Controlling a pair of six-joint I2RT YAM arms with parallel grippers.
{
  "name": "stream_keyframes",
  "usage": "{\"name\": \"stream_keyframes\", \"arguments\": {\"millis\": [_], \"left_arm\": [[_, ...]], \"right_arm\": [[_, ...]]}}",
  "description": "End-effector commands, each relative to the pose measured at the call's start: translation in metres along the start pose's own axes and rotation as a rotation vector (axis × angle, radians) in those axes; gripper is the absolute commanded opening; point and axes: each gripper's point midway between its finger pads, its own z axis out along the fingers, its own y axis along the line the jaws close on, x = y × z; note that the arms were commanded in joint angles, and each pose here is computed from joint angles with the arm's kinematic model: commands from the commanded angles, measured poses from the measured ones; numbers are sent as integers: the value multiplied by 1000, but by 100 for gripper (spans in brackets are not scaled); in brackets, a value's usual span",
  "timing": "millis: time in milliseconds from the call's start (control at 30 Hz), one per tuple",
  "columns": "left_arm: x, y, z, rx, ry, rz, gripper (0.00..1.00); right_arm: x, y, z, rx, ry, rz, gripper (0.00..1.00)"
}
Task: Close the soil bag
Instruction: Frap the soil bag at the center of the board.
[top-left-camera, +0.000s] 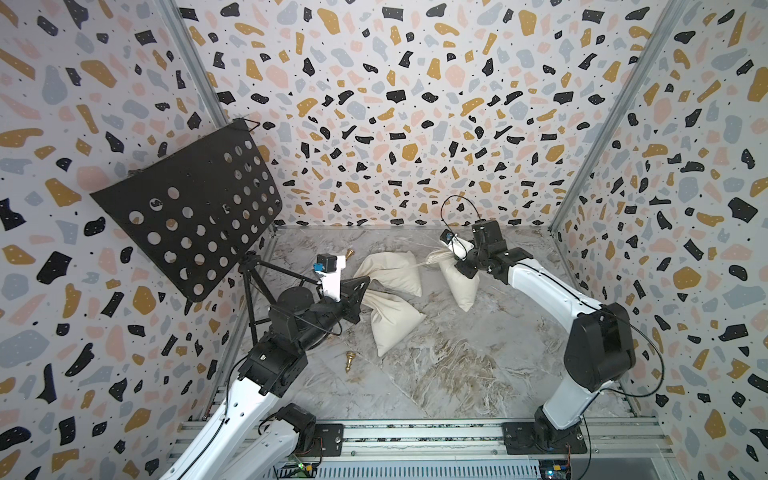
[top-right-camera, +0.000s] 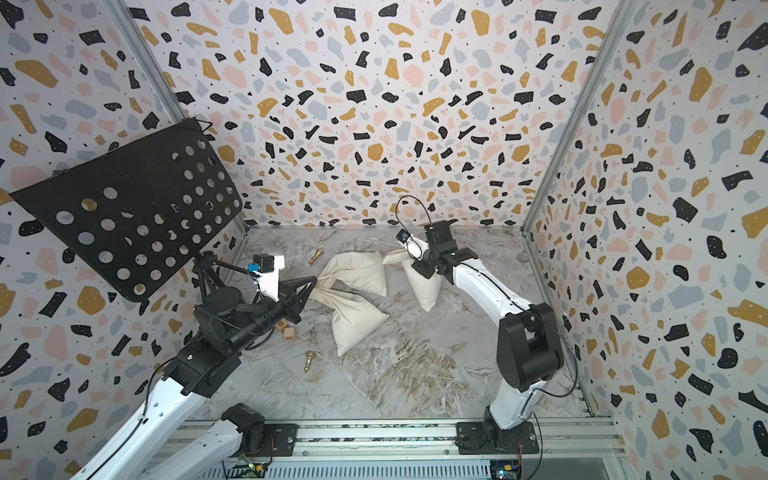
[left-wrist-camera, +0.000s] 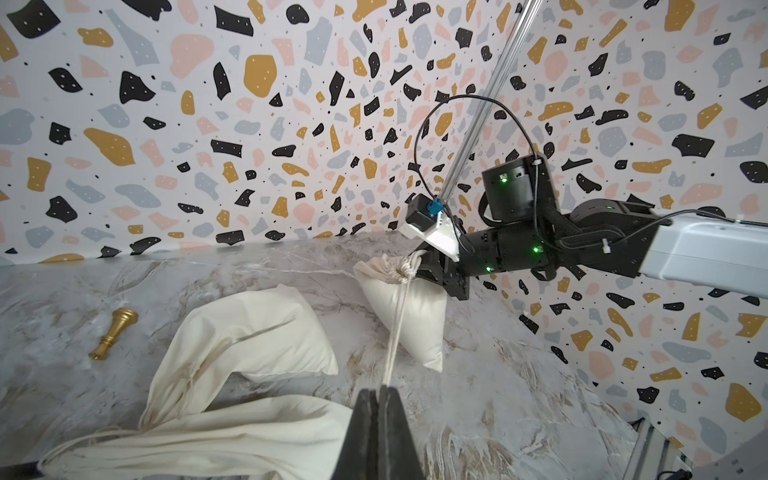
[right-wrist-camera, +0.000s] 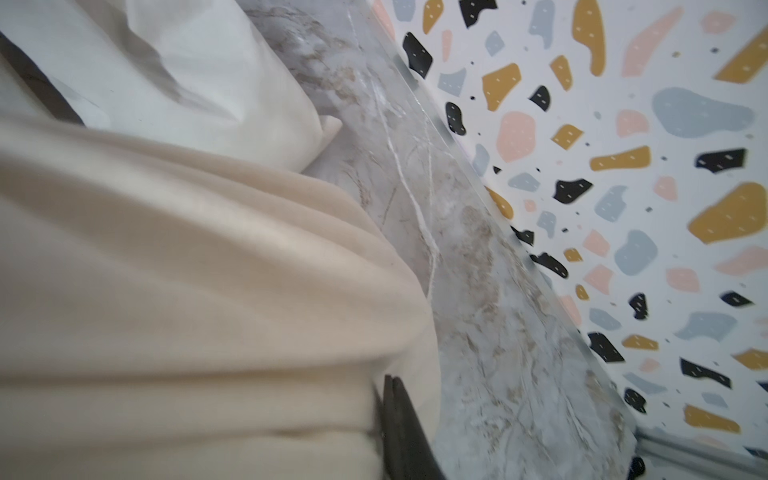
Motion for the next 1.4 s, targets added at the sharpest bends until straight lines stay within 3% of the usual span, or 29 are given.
{"name": "stream_keyframes", "arguments": {"millis": [0, 167, 267, 433, 733, 1067, 1267, 1367], "left_arm": [[-83, -7, -25, -20, -341, 52, 0], [-58, 24, -3, -156, -269, 72, 0], [-43, 37, 9, -201, -220, 78, 0], [-28, 47, 21, -226, -186, 66, 0], [-32, 45, 21, -203, -192, 62, 0], [-33, 42, 20, -190, -198, 61, 0], [-36, 41, 17, -186, -210, 61, 0], [-42, 40, 11, -184, -229, 60, 0]], "right_arm": [[71, -57, -17, 213, 224, 117, 18], [59, 15, 20, -12, 146, 94, 32], [38, 40, 23, -88, 69, 49, 42], [-11, 60, -8, -158, -136, 10, 57], [-89, 111, -62, -333, -450, -74, 70], [-127, 161, -56, -528, -493, -146, 69], [-132, 179, -44, -613, -450, -164, 58], [-127, 180, -29, -600, -413, -170, 41]]}}
